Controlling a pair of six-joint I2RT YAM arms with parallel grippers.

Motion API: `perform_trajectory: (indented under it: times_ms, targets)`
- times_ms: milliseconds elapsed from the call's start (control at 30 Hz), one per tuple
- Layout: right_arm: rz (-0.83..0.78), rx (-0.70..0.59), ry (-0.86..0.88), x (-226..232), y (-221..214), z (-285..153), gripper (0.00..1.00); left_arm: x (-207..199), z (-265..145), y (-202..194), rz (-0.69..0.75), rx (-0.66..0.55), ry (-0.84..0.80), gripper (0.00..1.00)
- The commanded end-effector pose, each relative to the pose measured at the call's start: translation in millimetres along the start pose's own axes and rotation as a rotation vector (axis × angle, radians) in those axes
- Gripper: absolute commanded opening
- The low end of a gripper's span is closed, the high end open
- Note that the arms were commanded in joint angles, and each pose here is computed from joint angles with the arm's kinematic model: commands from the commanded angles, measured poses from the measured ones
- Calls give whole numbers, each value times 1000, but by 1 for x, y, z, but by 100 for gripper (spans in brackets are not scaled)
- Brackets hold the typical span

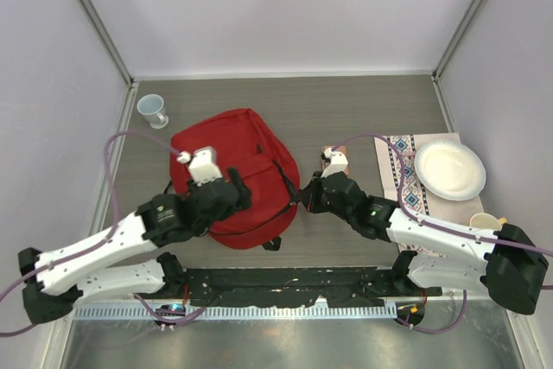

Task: Pack the student bag
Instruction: Zip the student bag at the center of the board.

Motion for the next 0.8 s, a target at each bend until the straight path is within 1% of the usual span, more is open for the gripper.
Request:
perform_trajectory:
  times_ms: [0, 100, 167, 300, 333, 600, 767]
  targets:
    - [17, -74, 52, 16, 19, -7, 1, -51, 3, 20, 347, 10, -153, 78]
    - [25, -82, 51, 17, 22, -7, 1, -72, 8, 7, 439, 61, -267, 79]
    - [32, -91, 58, 20, 24, -7, 1, -80, 12, 2, 493, 65, -316, 79]
    - [32, -104, 55, 21, 28, -8, 1, -89, 18, -13, 539, 93, -388, 79]
    - [34, -108, 58, 22, 29, -9, 1, -92, 18, -19, 548, 119, -417, 79]
    - [46, -118, 63, 25, 33, -10, 1, -112, 29, -60, 656, 227, -455, 78]
    - [48, -122, 60, 25, 34, -9, 1, -117, 35, -77, 694, 263, -445, 77]
Point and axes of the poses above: each gripper's point midway between its finger pads, its own z axis out along the fingers, its own x axis along the line the jaws close on, y = z × x, the point moved 3 cm from there along -z, back along the fingers, and after that the axes turned 12 degrees about z, right-handed, at the moved point
